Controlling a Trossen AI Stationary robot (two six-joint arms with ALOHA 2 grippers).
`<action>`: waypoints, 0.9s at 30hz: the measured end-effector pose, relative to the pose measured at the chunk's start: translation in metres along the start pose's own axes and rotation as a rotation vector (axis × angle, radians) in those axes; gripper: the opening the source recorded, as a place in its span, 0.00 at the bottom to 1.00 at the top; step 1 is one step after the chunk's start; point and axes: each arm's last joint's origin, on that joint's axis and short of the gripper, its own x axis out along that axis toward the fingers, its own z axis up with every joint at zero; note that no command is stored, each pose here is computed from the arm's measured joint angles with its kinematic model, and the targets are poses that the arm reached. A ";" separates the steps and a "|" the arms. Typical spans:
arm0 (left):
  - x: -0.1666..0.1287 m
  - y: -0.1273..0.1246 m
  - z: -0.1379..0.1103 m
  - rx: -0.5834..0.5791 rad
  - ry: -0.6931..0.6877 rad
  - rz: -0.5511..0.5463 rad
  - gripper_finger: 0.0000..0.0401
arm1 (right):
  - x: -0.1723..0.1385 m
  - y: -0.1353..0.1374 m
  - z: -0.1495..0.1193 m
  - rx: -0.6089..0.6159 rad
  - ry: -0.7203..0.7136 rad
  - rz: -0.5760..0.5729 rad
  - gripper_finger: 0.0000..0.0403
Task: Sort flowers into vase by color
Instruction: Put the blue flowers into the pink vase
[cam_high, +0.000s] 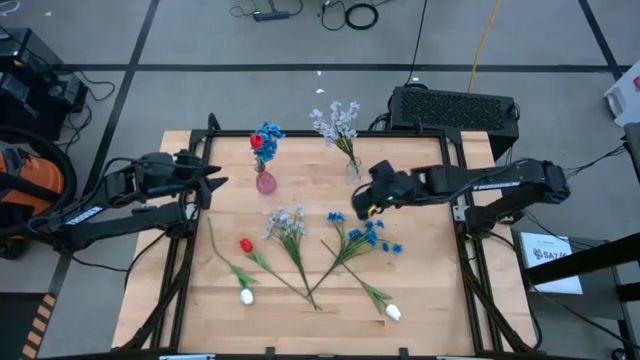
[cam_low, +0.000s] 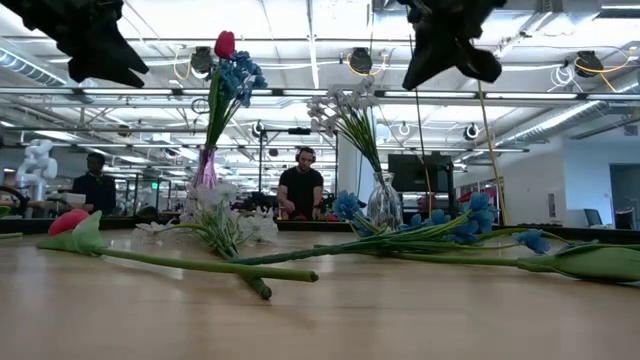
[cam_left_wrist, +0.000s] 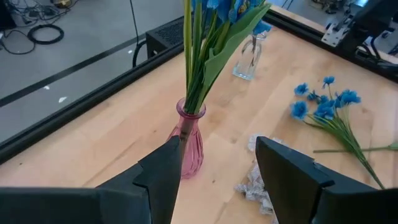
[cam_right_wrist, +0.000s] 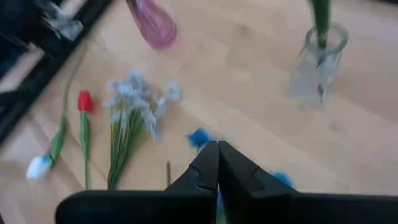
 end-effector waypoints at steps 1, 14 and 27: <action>0.000 0.000 0.000 0.000 -0.001 0.000 0.53 | 0.001 0.007 0.000 0.004 0.027 -0.026 0.00; 0.000 0.000 0.000 0.014 0.001 0.000 0.53 | 0.030 0.051 -0.042 0.257 0.249 -0.209 0.00; 0.000 0.001 -0.003 0.033 0.031 0.008 0.53 | 0.026 0.063 -0.070 0.372 0.292 -0.228 0.00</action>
